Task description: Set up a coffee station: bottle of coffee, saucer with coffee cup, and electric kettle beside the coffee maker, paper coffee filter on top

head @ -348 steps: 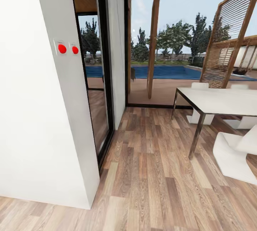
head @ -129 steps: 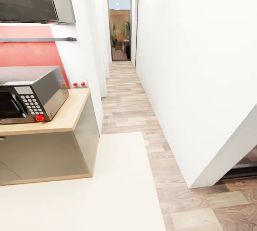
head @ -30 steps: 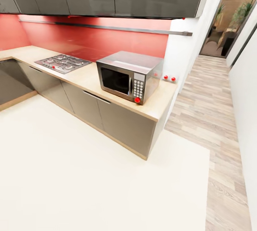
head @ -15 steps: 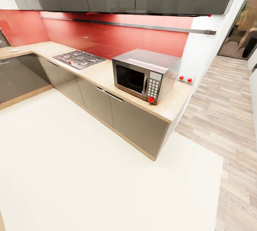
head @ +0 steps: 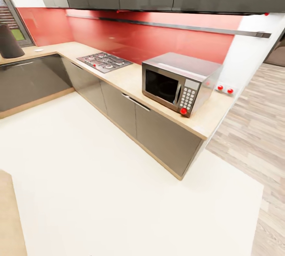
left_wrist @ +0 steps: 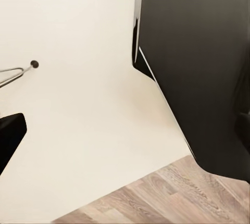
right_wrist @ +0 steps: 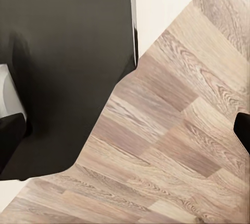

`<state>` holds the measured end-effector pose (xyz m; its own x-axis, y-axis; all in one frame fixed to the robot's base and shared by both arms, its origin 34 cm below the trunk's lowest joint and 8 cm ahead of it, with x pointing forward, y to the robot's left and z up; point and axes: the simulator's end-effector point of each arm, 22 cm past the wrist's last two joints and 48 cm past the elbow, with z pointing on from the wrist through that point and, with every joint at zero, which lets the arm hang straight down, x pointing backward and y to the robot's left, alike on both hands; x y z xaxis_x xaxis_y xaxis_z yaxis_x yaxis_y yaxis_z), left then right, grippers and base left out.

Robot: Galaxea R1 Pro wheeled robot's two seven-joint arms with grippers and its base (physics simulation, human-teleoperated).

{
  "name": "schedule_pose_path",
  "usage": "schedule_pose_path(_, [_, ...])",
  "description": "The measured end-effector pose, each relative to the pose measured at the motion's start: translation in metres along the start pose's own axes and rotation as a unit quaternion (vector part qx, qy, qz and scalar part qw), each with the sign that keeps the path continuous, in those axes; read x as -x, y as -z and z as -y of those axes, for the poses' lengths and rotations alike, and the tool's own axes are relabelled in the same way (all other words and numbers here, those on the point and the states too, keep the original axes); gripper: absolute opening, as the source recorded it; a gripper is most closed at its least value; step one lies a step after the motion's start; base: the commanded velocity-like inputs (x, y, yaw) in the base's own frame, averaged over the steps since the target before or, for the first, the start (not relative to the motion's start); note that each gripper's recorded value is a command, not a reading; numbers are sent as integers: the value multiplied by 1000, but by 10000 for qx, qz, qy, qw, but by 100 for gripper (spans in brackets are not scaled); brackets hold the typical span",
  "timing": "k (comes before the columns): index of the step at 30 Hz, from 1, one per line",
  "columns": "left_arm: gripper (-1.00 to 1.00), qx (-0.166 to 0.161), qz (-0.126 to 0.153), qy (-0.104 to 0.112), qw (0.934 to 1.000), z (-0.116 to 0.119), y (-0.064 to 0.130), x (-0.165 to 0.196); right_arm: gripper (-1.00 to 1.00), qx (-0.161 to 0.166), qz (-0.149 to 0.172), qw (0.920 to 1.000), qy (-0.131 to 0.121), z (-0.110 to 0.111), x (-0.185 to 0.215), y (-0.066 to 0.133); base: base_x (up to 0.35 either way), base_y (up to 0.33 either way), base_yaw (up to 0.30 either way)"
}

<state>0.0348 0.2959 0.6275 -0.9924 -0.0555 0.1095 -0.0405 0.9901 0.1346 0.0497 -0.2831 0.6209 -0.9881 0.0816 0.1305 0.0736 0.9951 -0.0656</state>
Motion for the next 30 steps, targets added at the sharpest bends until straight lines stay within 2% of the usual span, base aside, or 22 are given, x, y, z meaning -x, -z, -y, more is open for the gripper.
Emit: schedule_pose_path(30, [100,18,-14,3,10000,-3,0,-1,100,33,-8,10000,12,-4,-1,0,0,0,255])
